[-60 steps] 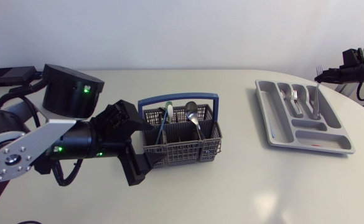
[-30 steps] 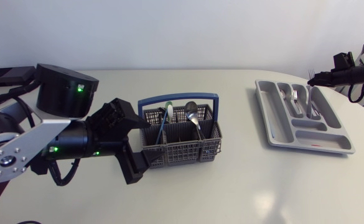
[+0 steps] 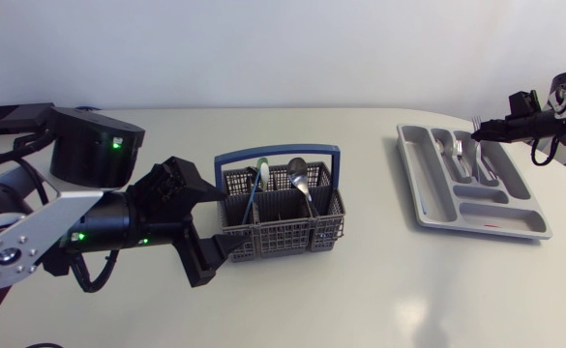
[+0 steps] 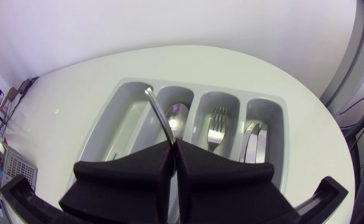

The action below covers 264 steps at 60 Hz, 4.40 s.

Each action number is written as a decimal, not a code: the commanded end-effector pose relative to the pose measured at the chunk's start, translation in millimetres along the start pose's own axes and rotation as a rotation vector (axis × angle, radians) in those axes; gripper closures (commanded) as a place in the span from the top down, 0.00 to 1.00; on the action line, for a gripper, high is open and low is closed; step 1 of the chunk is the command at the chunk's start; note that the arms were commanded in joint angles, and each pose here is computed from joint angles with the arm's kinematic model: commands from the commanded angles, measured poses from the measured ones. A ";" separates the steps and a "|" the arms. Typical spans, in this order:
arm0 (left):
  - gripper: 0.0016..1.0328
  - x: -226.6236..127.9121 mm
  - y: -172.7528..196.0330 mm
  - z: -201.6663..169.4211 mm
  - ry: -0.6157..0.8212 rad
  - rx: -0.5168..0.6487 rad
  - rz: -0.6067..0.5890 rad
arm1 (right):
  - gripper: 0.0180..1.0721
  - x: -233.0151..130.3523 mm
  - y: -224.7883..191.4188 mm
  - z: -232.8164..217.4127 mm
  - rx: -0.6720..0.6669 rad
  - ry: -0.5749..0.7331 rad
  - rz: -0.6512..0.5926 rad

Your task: Sort the cutlery from the basket into the organizer compartments.

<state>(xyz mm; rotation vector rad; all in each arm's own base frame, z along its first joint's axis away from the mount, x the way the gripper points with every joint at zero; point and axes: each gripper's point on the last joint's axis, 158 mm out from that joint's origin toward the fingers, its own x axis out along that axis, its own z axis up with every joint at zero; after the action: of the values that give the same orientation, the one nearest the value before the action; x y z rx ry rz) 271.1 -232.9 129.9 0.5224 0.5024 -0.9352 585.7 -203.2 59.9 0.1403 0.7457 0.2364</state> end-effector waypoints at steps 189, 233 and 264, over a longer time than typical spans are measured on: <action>0.94 -2.6 -8.4 -0.5 -0.014 0.023 -0.011 | 0.06 17.8 15.0 -66.5 -0.213 0.253 0.020; 0.94 -2.6 -9.6 -0.4 -0.018 0.025 -0.012 | 0.06 -2.0 -6.4 -27.9 -0.169 0.064 -0.384; 0.94 -3.0 -9.5 0.0 -0.019 0.026 -0.011 | 0.06 9.0 -30.9 -27.4 -0.177 0.076 -0.604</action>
<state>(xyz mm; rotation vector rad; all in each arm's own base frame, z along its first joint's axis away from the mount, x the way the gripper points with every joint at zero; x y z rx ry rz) 264.4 -235.5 131.4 0.5243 0.4899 -0.9510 575.2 -234.0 45.4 -0.2674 0.7915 -0.2627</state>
